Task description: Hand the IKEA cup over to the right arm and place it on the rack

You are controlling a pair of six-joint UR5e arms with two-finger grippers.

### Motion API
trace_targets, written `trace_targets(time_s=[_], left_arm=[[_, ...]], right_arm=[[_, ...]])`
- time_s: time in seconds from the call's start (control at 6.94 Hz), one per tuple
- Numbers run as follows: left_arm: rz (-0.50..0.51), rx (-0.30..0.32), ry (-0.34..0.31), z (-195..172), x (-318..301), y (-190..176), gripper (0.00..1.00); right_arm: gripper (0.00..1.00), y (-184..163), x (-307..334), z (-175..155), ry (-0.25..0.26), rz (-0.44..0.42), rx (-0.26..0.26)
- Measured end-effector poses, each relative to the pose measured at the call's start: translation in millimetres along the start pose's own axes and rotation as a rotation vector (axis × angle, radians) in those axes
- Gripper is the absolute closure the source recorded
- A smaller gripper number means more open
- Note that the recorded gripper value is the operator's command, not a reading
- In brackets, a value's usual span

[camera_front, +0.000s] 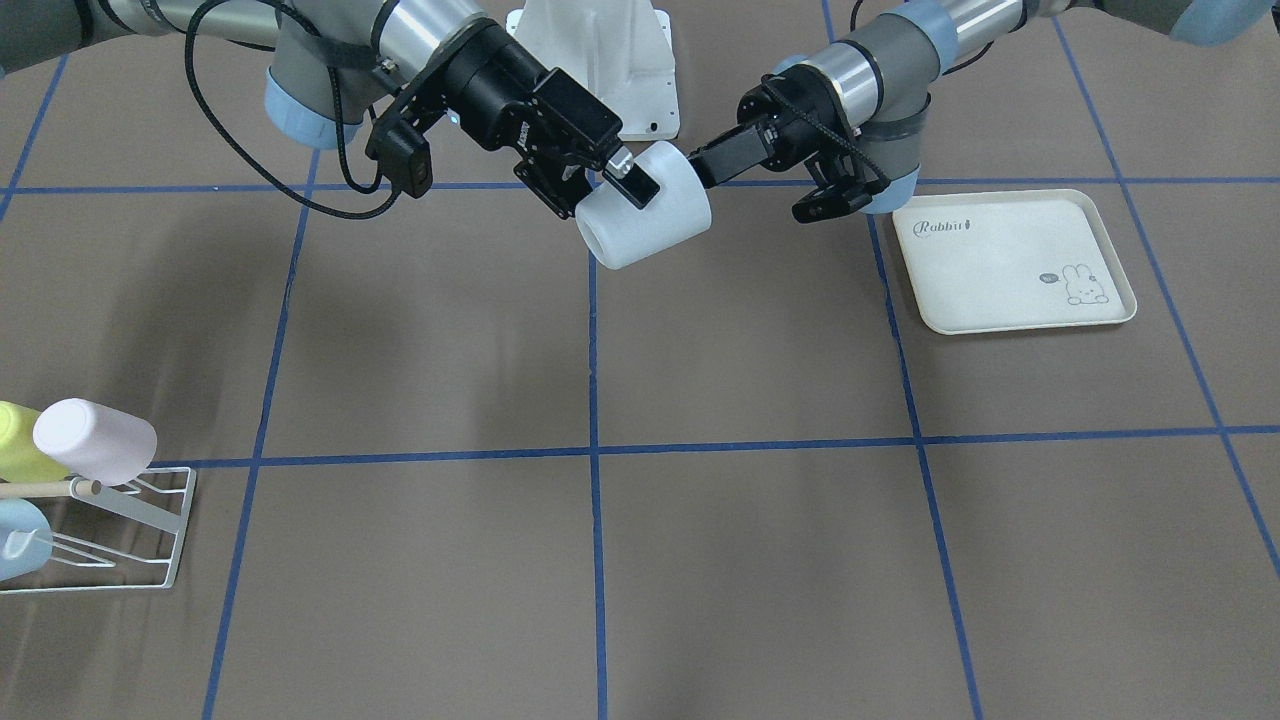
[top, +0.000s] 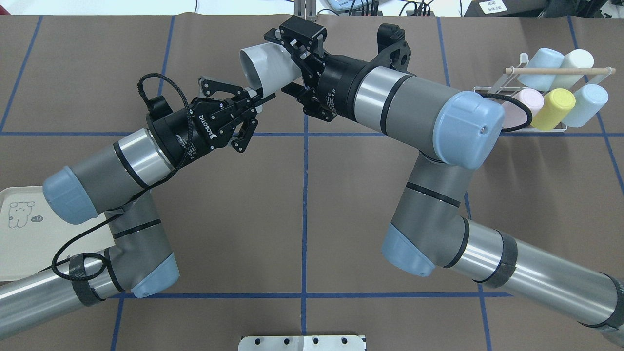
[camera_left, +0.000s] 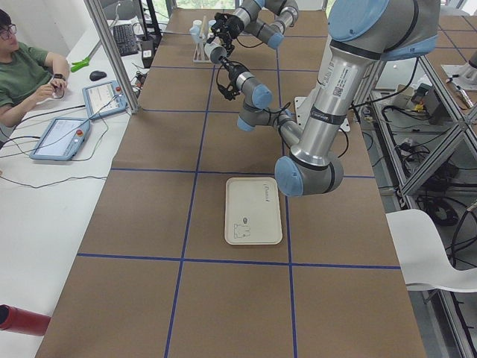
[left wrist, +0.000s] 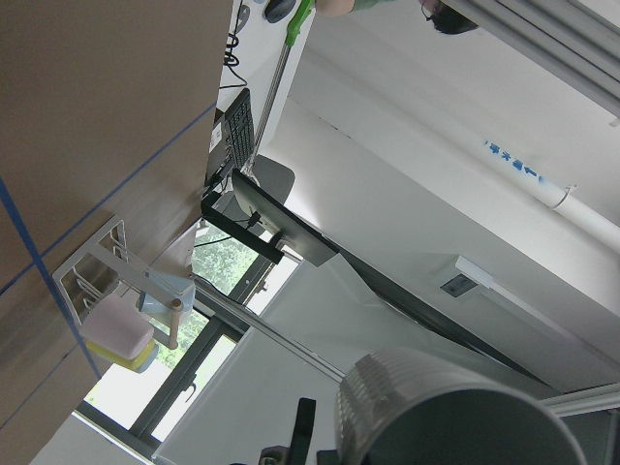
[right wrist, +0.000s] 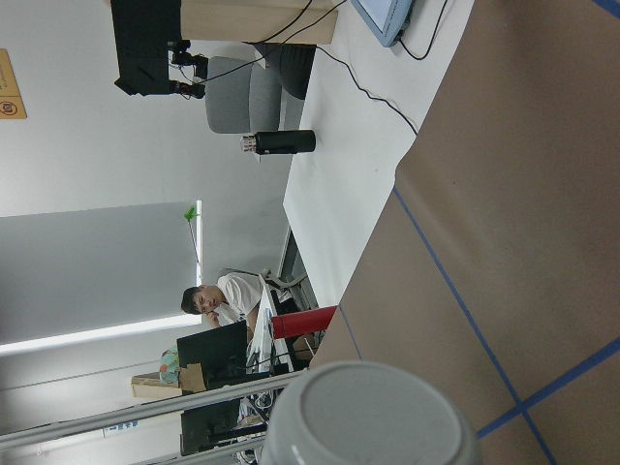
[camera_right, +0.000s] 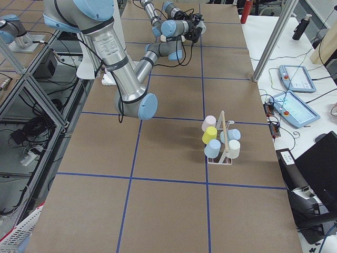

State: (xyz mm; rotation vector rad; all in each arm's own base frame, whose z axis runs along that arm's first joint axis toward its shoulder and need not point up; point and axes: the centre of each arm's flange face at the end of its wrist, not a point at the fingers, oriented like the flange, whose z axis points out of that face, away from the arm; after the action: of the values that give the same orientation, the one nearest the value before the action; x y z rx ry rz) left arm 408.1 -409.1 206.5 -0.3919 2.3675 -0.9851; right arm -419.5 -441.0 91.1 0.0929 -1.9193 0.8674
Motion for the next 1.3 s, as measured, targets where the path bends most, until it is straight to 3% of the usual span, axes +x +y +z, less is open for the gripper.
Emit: trace_targets(time_s=[0.14,0.29,0.43,1.3], left_arm=[[-0.001,-0.001,0.001,0.4,-0.1,1.0,1.0],[-0.001,-0.001,0.002,0.4,-0.1,1.3,0.86],[0.001,-0.001,0.001,0.3,-0.4,1.3,0.01],[0.083,-0.003,-0.008,-6.5,1.8,-1.7,0.0]], right_arm=[[0.28,0.2,0.4,0.2,0.001,0.0,0.0],[0.99,0.3,0.6,0.3,0.001,0.0,0.0],[1.0,0.4,1.3,0.4,0.002,0.0,0.0],[1.0,-13.0,-4.7,-3.2,-0.006,-0.048,0.021]])
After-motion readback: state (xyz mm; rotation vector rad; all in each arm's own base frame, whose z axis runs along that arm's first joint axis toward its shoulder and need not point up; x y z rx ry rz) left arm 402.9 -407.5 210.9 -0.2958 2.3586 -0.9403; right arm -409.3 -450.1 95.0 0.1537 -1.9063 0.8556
